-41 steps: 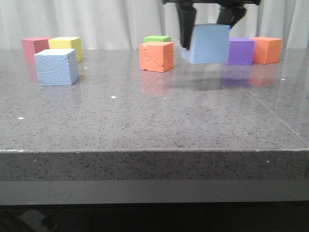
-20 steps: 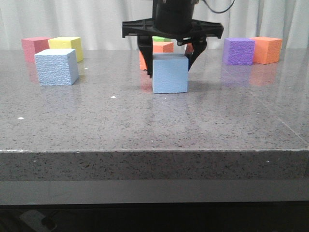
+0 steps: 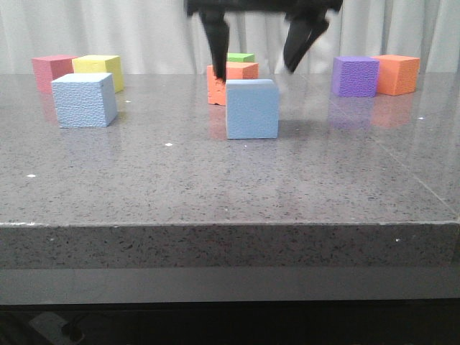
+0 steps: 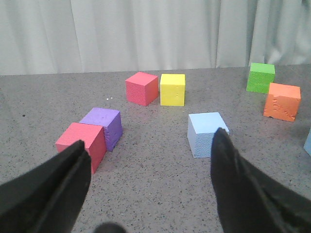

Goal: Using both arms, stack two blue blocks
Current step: 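Set the light blue cube down, open the right gripper, withdraw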

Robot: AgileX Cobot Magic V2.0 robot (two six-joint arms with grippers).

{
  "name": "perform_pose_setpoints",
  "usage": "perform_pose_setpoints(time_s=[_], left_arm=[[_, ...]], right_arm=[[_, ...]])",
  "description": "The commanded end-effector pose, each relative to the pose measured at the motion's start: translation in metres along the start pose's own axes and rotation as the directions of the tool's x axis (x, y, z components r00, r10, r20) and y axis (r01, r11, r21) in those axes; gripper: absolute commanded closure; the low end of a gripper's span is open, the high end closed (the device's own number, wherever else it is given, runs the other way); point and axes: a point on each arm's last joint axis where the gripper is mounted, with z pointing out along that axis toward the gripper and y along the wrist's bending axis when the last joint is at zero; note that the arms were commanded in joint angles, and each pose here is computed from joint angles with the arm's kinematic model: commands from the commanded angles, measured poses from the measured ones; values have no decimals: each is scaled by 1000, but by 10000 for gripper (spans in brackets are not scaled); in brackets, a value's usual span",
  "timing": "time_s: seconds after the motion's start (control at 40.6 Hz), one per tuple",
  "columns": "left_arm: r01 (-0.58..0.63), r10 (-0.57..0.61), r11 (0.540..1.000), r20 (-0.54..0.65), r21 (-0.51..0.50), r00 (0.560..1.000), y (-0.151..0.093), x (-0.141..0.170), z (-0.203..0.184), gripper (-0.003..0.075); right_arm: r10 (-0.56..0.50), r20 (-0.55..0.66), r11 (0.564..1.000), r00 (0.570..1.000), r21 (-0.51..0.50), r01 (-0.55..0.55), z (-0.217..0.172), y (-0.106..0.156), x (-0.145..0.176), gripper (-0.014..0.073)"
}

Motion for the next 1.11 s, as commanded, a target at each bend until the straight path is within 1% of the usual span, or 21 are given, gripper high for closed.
perform_pose_setpoints(time_s=[0.0,0.074,0.098,0.148,0.197,0.246,0.271,0.345,0.418,0.64,0.788,0.861,0.984,1.083], left_arm=[[13,-13,1000,93,1,996,0,-15,0,210],[13,-13,1000,93,1,996,0,-15,0,210],[13,-13,1000,93,1,996,0,-15,0,210],[13,-13,1000,93,1,996,0,-15,0,210],[13,-13,1000,93,1,996,0,-15,0,210],[13,-13,1000,93,1,996,0,-15,0,210],[13,-13,1000,93,1,996,0,-15,0,210],[13,-13,1000,93,1,996,0,-15,0,210],[13,-13,1000,93,1,996,0,-15,0,210],[13,-13,1000,96,1,995,0,-15,0,210],[13,-13,1000,96,1,995,0,-15,0,210],[13,-13,1000,96,1,995,0,-15,0,210],[13,-13,1000,98,1,995,0,-15,0,210],[13,-13,1000,102,0,995,0,-16,-1,210]], right_arm=[[-97,134,995,986,-12,100,-77,-13,2,-61],[-141,163,988,976,-33,148,-102,-17,16,-61],[-154,163,986,974,-40,163,-103,-17,20,-61],[-171,210,982,963,-44,184,-118,-22,32,-61],[-181,243,980,953,-40,196,-124,-29,46,-61],[-170,298,981,939,-35,188,-133,-37,55,-61],[-163,297,983,941,-35,181,-133,-42,66,-61],[-134,353,987,926,-39,158,-143,-55,85,-61],[-144,385,985,912,-33,170,-148,-65,108,-61],[-124,536,984,835,-40,171,-176,-78,176,-61],[-96,601,984,793,-60,165,-181,-83,215,-61],[-93,617,984,782,-60,165,-181,-86,232,-61],[-104,625,983,774,-53,174,-178,-88,249,-61],[-116,622,982,774,-45,183,-175,-89,253,-61]])
